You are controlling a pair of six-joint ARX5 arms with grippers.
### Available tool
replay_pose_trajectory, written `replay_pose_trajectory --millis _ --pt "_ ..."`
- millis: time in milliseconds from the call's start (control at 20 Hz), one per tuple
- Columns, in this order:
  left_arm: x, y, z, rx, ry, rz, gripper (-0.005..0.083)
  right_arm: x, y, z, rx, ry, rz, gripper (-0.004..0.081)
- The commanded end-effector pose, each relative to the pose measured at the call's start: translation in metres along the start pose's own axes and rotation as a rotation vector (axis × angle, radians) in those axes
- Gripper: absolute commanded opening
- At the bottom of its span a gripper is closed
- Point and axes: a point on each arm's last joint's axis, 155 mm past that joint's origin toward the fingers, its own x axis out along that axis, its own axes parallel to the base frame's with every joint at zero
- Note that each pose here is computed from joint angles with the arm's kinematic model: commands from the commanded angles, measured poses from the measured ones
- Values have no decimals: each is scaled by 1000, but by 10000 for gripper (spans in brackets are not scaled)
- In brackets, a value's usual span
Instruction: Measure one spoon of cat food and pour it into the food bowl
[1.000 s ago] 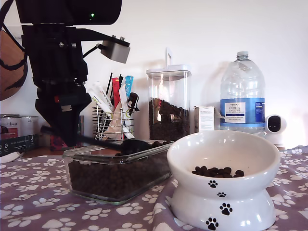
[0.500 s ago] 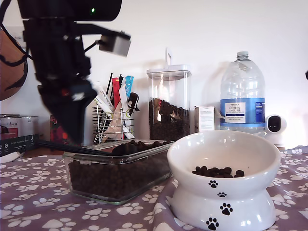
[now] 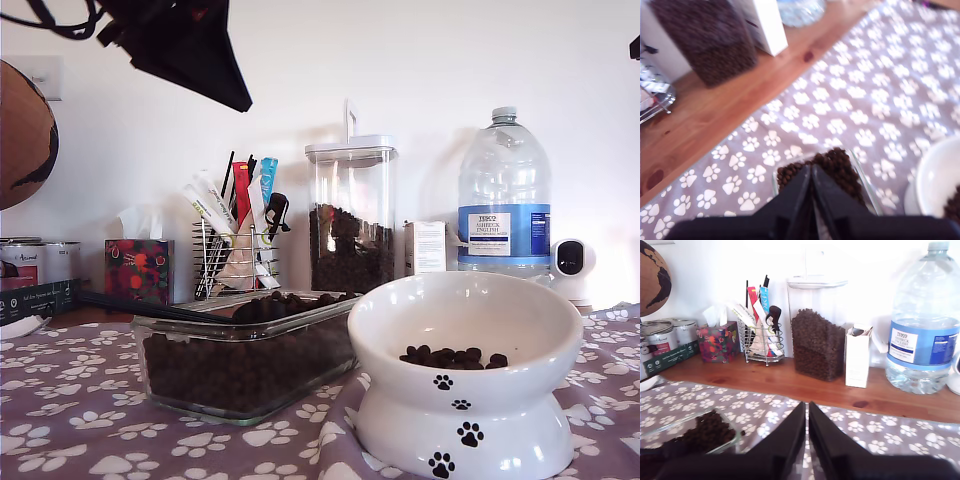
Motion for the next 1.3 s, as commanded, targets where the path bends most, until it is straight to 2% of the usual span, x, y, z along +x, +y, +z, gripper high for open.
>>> replay_pose_trajectory --millis 0,50,150,350,650,950,1250 --pt "3 5 -11 -18 -47 4 -20 1 8 2 -10 -6 44 -11" --pt "-1 10 -10 -45 -93 11 -20 0 12 1 -11 -1 65 -11" --pt "-11 19 -16 -81 -158 26 -20 1 8 1 -23 -2 44 -11" --pt "-38 39 -47 -137 -223 66 -20 1 0 -1 -62 5 -3 -11" --pt "-86 44 -77 -220 -313 97 -20 -2 -3 -35 -37 141 -15 -11" --pt "-118 32 -86 -216 -326 101 -19 -10 -1 -71 -21 288 -7 -11" --pt "-117 26 -112 -246 -231 90 -19 -23 2 -106 -5 437 2 -11"
